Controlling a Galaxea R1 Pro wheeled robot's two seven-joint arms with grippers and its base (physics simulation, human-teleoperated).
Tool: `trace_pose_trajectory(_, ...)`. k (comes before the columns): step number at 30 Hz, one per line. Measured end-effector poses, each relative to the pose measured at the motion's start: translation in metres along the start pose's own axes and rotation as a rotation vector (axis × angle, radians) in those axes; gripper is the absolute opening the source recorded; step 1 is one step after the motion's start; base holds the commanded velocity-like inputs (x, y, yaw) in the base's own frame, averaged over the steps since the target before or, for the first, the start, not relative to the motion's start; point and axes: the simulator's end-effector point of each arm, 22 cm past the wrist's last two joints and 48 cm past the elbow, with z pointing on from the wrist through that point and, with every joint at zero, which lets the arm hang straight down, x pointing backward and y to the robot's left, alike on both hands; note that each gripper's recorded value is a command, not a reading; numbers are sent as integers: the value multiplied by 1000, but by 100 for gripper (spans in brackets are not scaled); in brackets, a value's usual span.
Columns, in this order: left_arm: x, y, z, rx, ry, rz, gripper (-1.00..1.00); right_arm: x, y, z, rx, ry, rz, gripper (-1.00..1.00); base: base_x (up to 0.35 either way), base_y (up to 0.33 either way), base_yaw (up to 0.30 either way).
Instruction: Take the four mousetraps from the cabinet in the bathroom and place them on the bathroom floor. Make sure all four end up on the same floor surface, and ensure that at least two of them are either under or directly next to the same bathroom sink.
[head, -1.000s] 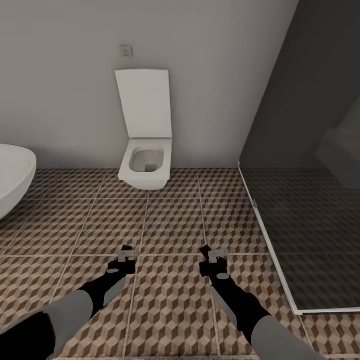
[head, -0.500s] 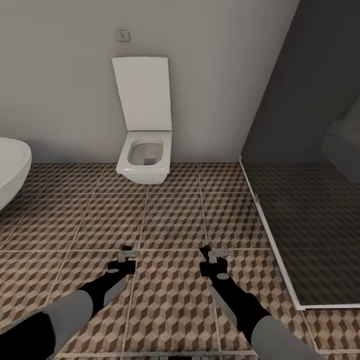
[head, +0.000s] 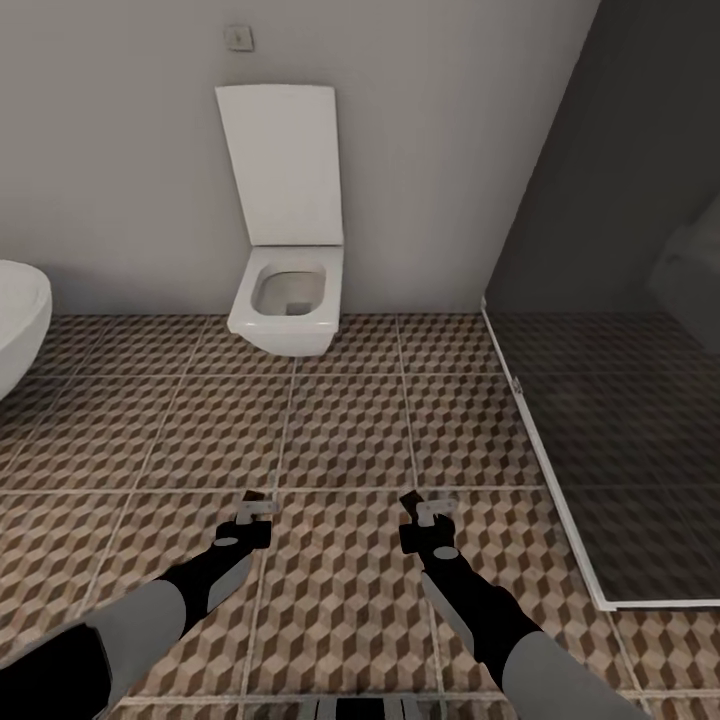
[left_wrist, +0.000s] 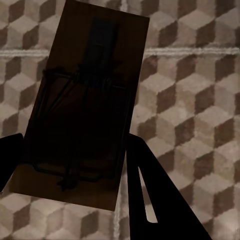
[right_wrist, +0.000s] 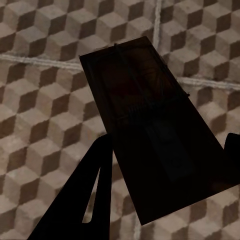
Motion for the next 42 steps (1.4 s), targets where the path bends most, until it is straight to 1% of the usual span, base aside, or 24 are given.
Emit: trace_pose_trajectory(42,97,-12,88,1,65,7,-100,101,10,82,-8,64,1,-100,0,0,0)
